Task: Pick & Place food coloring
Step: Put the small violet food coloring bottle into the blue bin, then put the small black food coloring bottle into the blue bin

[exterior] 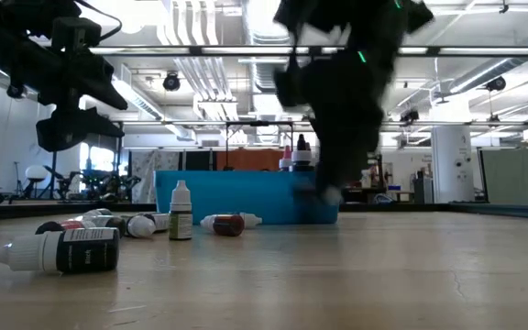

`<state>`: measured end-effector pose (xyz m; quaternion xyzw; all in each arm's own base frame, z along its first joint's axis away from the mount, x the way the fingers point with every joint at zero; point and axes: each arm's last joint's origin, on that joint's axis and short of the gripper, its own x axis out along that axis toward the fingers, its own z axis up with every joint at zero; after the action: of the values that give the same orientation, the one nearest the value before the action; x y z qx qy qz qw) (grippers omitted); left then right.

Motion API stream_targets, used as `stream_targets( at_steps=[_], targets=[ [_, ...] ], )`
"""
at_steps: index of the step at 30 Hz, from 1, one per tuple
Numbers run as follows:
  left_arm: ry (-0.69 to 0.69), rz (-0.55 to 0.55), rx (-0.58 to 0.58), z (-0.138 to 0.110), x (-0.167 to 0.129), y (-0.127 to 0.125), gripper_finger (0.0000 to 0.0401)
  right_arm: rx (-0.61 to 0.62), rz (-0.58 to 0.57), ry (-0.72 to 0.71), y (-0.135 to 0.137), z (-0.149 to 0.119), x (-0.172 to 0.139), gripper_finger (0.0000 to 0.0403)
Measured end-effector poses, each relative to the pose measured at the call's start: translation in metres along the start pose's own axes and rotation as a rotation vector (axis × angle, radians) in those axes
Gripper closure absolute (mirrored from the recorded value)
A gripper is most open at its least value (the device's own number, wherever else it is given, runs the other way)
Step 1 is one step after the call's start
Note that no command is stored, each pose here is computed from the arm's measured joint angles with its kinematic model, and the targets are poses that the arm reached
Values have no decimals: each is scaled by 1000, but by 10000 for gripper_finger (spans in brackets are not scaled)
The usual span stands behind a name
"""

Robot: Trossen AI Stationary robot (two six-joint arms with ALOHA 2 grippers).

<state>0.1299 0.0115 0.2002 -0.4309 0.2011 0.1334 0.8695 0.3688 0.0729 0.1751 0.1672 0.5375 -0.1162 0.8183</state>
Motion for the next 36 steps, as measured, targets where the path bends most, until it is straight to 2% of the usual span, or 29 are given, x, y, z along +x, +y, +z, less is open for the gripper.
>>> stream_targets(
  at_steps=[3, 7, 10, 13, 16, 19, 24, 27, 29, 30, 32, 36],
  targets=[
    [1, 0, 0, 0, 0, 0, 223, 17, 33, -122, -7, 33, -28, 356],
    [5, 7, 0, 0, 0, 1, 223, 48, 50, -267, -29, 81, -58, 334],
    [5, 6, -1, -1, 0, 1, 223, 103, 66, -327, -52, 109, -71, 300],
    [5, 6, -5, 0, 0, 1, 223, 141, 50, -307, -71, 119, -72, 255],
    [6, 6, -31, -1, 0, 1, 223, 107, 18, -273, -78, 121, -80, 210],
    [7, 9, -61, -1, 0, 1, 223, 8, -38, -224, -78, 116, -90, 175],
    [123, 104, -137, -10, 1, 10, 223, -88, -158, -100, -73, 97, -90, 146],
    [295, 93, -68, -20, 3, 12, 223, -155, -185, 11, -71, 79, -83, 142],
    [355, 78, -4, -24, 4, 12, 223, -182, -191, 44, -69, 69, -76, 141],
    [371, 89, -7, -25, 4, 12, 223, -176, -194, 61, -68, 63, -74, 142],
    [385, 141, -98, -25, 5, 12, 223, -101, -218, 76, -68, 53, -72, 145],
    [374, 292, -361, -28, 11, 17, 224, 189, -344, 87, -81, 33, -72, 155]
  ],
)
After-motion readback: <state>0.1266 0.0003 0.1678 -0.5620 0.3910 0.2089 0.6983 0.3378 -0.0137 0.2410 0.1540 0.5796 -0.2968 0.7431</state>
